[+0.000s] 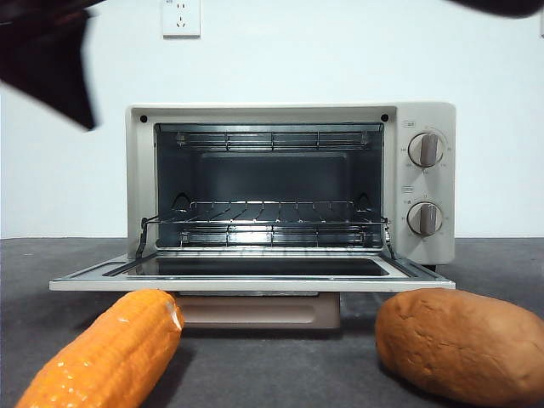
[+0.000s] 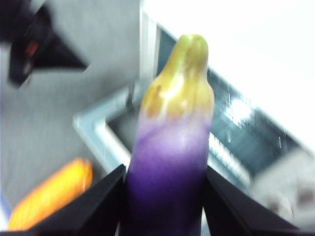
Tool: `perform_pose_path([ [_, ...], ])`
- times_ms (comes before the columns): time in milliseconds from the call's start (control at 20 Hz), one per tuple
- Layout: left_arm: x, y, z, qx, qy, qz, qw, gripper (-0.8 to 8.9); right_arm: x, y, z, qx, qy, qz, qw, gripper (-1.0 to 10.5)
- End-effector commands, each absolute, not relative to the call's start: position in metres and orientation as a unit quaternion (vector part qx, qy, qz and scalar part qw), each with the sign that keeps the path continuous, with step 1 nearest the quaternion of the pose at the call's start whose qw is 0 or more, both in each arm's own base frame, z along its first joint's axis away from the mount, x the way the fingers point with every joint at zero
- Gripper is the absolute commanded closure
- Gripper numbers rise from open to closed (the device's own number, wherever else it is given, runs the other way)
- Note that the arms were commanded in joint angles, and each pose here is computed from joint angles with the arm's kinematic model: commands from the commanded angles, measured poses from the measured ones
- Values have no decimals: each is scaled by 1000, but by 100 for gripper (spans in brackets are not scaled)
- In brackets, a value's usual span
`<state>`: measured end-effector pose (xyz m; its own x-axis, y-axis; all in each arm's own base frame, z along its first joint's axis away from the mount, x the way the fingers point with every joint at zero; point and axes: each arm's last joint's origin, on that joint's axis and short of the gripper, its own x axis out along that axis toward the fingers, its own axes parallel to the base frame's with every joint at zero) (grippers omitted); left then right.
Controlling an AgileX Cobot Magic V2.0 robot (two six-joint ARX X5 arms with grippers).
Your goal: Take the eggplant from the table,put the eggplant in the oven
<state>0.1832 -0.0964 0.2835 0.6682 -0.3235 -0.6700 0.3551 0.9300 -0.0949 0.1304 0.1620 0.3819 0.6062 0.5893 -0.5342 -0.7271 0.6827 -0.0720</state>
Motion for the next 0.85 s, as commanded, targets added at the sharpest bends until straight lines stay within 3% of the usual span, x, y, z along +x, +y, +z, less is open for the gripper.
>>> perform_pose_path([
  [50,172,-77,275,-21,333,-154,930,808,141,180,379,-187,217,387,877,774],
  [300,151,-47,253,-87,296,-100,946,808,175,222,352,-279,234,375,852,774],
  [850,148,-42,246,-105,316,-119,935,808,228,283,308,-444,254,325,796,774],
])
